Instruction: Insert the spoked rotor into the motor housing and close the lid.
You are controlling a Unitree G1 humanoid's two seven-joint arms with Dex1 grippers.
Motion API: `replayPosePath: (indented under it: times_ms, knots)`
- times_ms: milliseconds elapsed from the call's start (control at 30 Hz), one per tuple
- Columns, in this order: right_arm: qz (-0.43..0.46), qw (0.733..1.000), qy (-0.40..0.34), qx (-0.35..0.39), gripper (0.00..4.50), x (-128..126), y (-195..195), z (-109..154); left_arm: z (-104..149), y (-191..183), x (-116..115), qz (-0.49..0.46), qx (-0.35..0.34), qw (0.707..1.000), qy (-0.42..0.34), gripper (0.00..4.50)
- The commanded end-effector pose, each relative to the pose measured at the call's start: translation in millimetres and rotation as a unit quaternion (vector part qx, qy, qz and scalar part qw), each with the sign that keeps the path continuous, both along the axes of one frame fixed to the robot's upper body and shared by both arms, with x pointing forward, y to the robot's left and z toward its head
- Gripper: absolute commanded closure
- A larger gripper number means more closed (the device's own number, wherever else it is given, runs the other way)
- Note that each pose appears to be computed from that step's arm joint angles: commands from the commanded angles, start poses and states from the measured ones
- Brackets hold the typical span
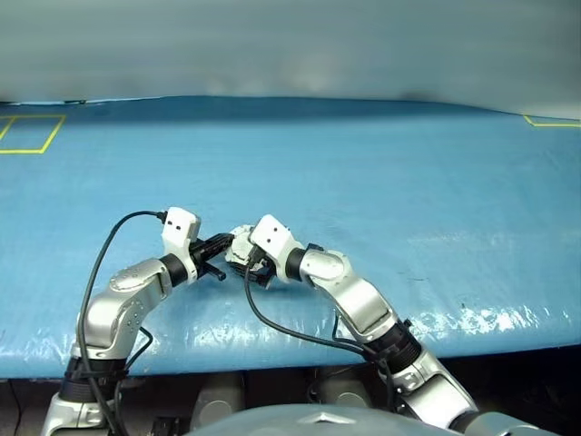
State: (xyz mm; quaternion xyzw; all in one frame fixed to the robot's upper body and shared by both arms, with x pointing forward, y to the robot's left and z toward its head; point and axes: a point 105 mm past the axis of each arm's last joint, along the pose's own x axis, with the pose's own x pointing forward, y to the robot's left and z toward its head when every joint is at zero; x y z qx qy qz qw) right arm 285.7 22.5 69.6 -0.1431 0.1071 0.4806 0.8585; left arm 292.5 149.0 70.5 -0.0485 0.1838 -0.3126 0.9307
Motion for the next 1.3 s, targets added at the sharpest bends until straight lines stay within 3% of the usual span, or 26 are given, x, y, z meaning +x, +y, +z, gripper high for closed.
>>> replayPosePath:
  times_ms: [33, 300, 467, 567, 700, 900, 1300]
  knots:
    - [-0.015, 0.999, 0.035, 0.006, 0.07, -12, -19, -9, -18, 1, -6, -0.002, 0.007, 0.999, 0.035, 4.5]
    - [-0.067, 0.982, 0.088, 0.152, 0.07, -37, -42, 25, -19, 3, -4, -0.003, 0.01, 1.0, 0.03, 4.5]
    - [-0.143, 0.942, 0.19, 0.238, 0.07, -38, -48, 19, -20, 5, -2, -0.003, 0.01, 1.0, 0.026, 4.5]
    - [-0.197, 0.904, 0.255, 0.28, 0.07, -31, -49, 8, -20, 5, -1, -0.002, 0.009, 1.0, 0.024, 4.5]
    - [-0.214, 0.874, 0.297, 0.32, 0.07, -27, -43, 7, -20, 6, -1, -0.003, 0.008, 1.0, 0.021, 4.5]
    - [-0.209, 0.844, 0.329, 0.368, 0.07, -20, -33, 14, -20, 8, -2, 0.0, 0.01, 1.0, 0.018, 4.5]
    - [-0.123, 0.764, 0.408, 0.484, 0.07, -21, -4, 53, -16, 5, -1, -0.004, 0.004, 1.0, 0.005, 4.5]
